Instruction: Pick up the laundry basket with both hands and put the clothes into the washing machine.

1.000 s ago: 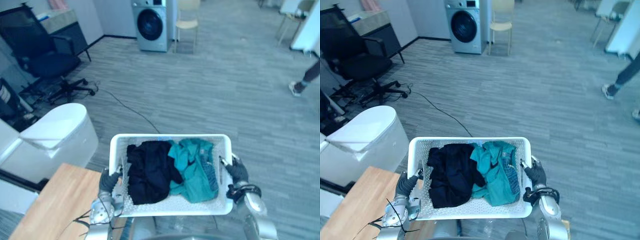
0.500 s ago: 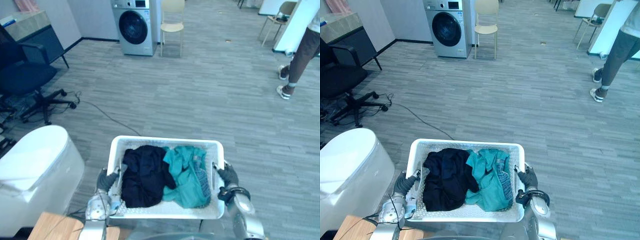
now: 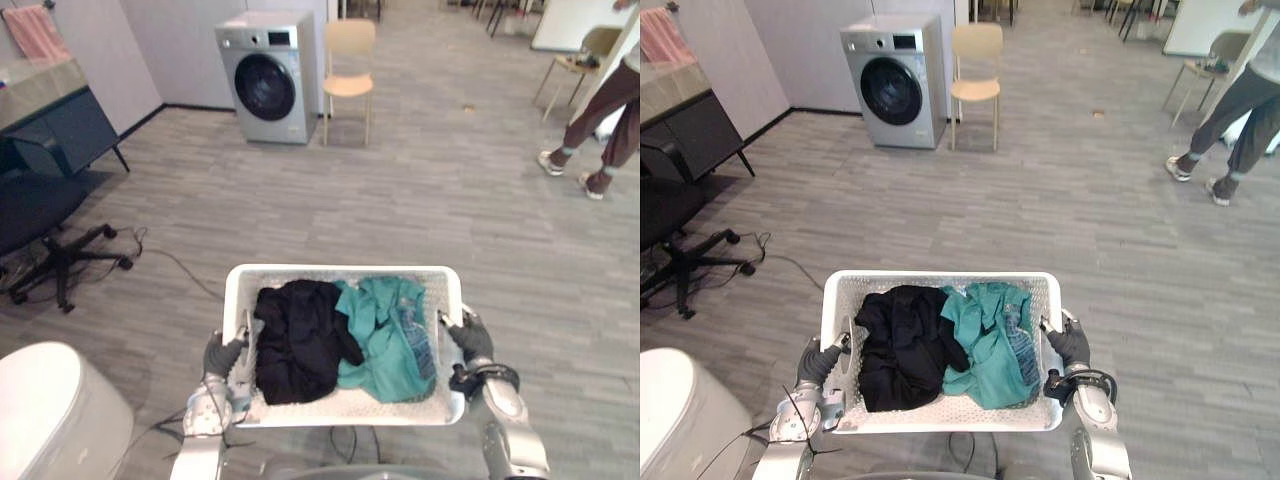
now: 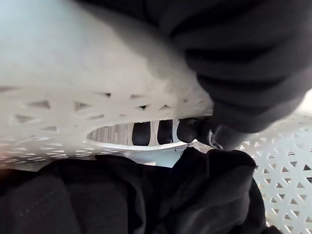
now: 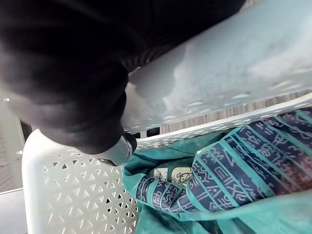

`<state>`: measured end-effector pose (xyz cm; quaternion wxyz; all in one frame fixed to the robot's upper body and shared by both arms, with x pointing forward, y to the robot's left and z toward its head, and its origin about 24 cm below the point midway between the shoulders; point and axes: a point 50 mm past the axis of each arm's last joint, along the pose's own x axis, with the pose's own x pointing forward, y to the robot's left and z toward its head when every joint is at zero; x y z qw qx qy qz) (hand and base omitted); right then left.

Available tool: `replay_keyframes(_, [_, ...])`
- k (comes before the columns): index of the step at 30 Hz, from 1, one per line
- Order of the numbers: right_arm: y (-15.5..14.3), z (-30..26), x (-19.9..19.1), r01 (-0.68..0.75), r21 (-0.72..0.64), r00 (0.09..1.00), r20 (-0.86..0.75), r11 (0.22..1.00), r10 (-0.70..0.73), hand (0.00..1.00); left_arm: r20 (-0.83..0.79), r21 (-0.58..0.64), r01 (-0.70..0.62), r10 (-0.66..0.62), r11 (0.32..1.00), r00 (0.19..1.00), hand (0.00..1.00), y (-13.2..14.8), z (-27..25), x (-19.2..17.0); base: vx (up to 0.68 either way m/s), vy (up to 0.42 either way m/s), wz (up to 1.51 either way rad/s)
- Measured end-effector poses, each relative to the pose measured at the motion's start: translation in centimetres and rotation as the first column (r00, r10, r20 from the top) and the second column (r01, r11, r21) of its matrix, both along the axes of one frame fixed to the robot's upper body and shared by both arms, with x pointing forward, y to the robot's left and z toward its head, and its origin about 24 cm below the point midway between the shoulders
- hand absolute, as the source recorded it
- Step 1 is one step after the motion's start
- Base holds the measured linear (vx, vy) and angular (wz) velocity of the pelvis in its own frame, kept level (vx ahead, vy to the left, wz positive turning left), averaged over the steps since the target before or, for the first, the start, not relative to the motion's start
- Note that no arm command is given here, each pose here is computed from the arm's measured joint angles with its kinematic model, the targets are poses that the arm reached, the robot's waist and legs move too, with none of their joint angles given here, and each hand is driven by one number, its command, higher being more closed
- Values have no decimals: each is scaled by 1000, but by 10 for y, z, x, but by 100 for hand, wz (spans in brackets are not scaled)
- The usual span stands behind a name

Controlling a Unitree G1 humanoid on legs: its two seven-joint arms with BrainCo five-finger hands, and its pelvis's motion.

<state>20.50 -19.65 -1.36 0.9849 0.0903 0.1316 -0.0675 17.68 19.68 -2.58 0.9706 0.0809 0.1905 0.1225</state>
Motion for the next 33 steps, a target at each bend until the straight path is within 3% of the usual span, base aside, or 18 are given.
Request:
replay_keyframes(17, [10, -26, 5, 6, 16, 995, -100, 1000, -4, 100, -45, 60, 15, -13, 998, 999, 100, 10, -5, -1, 504, 280, -4])
replay_keyframes(33, [6, -28, 1, -1, -8, 994, -110, 1000, 0, 100, -79, 34, -4, 7, 999, 997, 100, 6, -14, -8, 292, 24, -15])
